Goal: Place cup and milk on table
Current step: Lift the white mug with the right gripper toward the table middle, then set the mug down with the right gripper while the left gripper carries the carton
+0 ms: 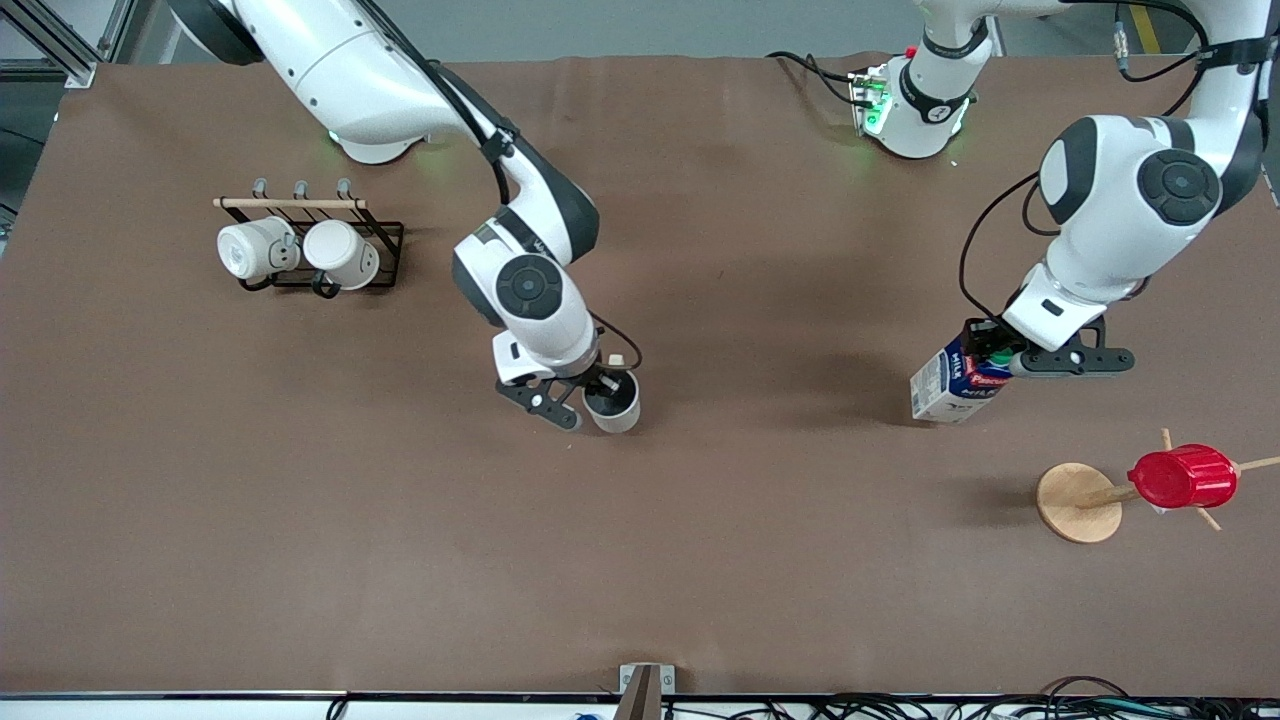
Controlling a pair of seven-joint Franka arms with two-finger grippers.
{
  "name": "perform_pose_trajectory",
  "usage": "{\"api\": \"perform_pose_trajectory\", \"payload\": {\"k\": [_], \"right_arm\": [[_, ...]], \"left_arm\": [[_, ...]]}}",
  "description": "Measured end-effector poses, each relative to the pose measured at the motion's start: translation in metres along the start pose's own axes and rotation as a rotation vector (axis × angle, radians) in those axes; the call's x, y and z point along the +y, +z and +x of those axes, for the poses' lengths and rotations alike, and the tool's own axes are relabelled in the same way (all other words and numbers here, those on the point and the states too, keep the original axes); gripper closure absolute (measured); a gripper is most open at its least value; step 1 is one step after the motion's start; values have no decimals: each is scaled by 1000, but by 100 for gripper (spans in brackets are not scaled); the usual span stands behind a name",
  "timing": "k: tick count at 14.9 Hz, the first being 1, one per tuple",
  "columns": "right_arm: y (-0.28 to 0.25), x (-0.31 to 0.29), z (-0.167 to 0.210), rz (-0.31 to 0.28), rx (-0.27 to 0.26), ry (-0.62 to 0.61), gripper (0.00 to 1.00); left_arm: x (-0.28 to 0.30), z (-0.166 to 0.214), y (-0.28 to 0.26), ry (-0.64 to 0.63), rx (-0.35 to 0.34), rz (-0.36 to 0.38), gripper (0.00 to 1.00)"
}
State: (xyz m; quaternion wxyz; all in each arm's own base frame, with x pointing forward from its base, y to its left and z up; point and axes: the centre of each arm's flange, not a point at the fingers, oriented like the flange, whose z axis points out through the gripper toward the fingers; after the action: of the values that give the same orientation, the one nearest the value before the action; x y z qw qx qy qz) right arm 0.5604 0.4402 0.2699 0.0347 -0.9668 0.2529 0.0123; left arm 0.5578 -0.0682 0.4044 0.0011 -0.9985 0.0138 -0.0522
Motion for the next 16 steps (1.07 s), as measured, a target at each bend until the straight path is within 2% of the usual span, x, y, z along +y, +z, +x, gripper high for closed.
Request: {"api": "perform_pose_trajectory", "payload": {"k": [4, 8, 12, 13, 14, 16], "right_arm": [[19, 3, 1, -34, 19, -16, 96], [27, 5, 0, -51, 26, -30, 93], [23, 4, 2, -44, 31, -26, 61], [17, 3, 5, -37, 37, -23, 48], [5, 3, 10, -34, 45, -16, 39], [-43, 13, 31, -66, 64, 17, 20]], "left_arm": [[35, 44, -35, 45, -11, -15, 62], [88, 59, -26, 30, -38, -39, 62], [157, 49, -13, -4, -59, -50, 62], [175, 46, -10, -13, -62, -52, 62], [192, 43, -8, -23, -66, -54, 62], [219, 40, -4, -41, -68, -59, 62]]}}
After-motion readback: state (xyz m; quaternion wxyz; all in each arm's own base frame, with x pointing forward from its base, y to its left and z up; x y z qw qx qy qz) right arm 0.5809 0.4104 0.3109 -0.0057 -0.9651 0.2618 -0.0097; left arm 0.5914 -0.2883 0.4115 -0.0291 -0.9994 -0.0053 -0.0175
